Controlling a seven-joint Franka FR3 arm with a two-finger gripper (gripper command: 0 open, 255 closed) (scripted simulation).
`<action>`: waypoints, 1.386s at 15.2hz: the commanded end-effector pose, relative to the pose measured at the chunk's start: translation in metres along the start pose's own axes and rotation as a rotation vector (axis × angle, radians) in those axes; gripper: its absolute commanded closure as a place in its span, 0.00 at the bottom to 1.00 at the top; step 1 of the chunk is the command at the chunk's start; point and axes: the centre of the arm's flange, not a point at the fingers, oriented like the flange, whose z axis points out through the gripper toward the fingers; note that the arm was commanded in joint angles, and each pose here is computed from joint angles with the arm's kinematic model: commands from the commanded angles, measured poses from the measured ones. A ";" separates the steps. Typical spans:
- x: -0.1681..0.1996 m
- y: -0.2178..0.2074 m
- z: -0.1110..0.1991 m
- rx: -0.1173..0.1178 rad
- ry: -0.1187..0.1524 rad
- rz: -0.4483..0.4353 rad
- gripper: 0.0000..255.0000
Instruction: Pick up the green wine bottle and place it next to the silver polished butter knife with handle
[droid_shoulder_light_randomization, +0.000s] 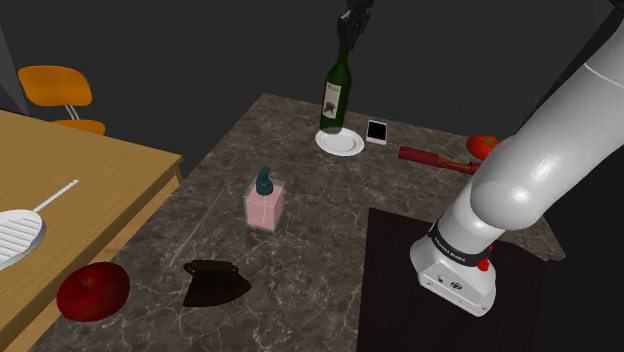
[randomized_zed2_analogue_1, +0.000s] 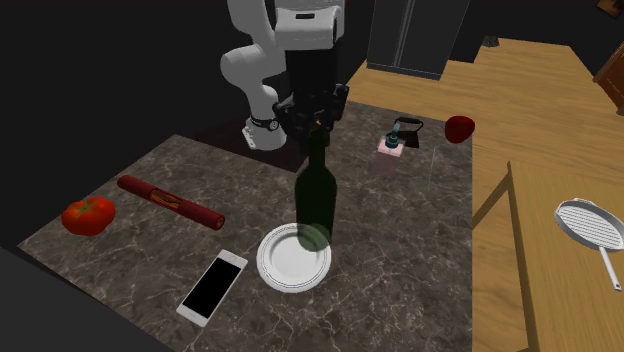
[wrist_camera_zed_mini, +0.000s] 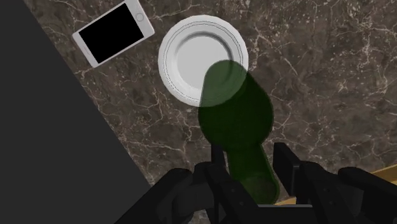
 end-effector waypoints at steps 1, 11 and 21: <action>-0.006 -0.025 -0.004 -0.001 0.000 0.001 1.00; -0.032 -0.154 -0.013 -0.001 0.000 0.001 1.00; -0.058 -0.283 -0.023 -0.001 0.000 0.001 1.00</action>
